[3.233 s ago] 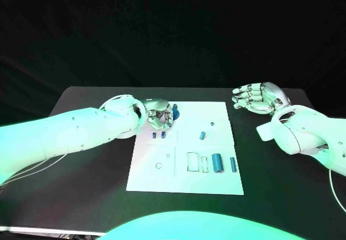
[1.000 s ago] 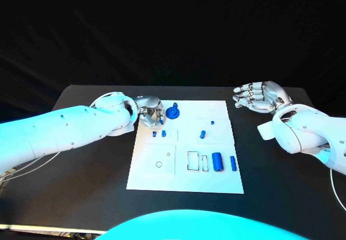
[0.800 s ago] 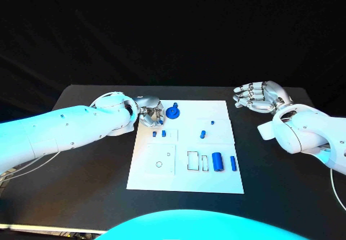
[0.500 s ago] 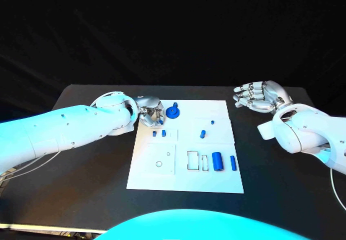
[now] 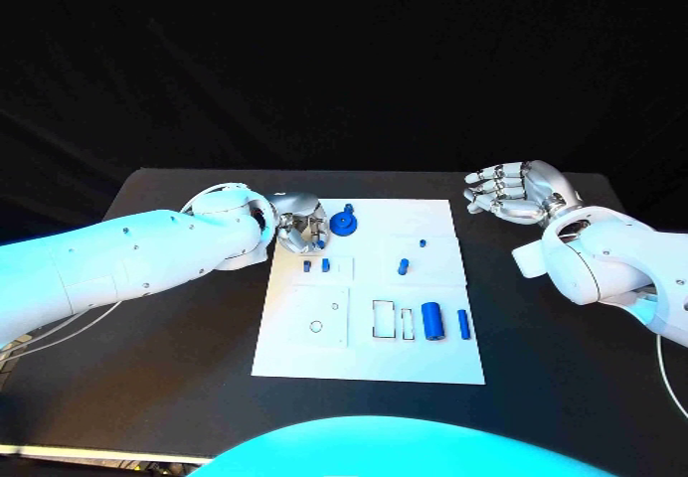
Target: Assemble the parts on the task board
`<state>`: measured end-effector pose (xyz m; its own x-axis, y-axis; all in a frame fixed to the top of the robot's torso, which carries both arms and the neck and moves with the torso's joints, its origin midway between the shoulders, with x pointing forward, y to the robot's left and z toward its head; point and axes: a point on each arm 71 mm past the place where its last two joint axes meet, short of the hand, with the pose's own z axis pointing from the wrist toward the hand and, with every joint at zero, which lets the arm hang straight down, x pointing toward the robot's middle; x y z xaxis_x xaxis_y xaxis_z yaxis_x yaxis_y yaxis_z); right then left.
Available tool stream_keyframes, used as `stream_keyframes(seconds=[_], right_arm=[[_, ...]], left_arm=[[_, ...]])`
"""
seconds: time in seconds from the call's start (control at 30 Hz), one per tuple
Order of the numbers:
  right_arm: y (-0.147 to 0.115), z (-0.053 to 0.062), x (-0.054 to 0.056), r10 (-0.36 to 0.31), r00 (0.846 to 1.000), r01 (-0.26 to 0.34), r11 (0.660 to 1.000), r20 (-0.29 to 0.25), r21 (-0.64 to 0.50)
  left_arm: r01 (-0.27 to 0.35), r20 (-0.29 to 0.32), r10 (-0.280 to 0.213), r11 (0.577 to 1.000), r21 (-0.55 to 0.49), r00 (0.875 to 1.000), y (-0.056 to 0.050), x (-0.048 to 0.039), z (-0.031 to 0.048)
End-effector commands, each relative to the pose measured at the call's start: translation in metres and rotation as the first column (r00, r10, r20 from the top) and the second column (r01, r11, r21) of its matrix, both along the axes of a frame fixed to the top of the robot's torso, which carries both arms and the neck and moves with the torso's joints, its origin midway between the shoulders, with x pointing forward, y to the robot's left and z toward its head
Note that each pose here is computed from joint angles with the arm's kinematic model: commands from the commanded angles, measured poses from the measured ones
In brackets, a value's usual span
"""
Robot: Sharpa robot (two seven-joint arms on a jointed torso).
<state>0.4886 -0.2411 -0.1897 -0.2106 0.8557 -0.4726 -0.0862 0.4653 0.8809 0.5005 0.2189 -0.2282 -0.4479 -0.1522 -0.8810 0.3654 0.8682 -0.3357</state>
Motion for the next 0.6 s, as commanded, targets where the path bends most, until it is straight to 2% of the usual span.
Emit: stream_keyframes(seconds=[0.03, 0.6], right_arm=[[0.0009, 0.0005, -0.0001, 0.012, 1.000, -0.012, 1.000, 0.008, 0.001], [0.0002, 0.0000, -0.0001, 0.011, 1.000, -0.011, 1.000, 0.007, 0.001]], left_arm=[[0.013, -0.029, -0.012, 1.000, 0.011, 1.000, -0.0015, -0.0022, -0.0035], [0.003, -0.017, -0.002, 1.000, 0.022, 1.000, 0.0006, -0.0017, -0.0032]])
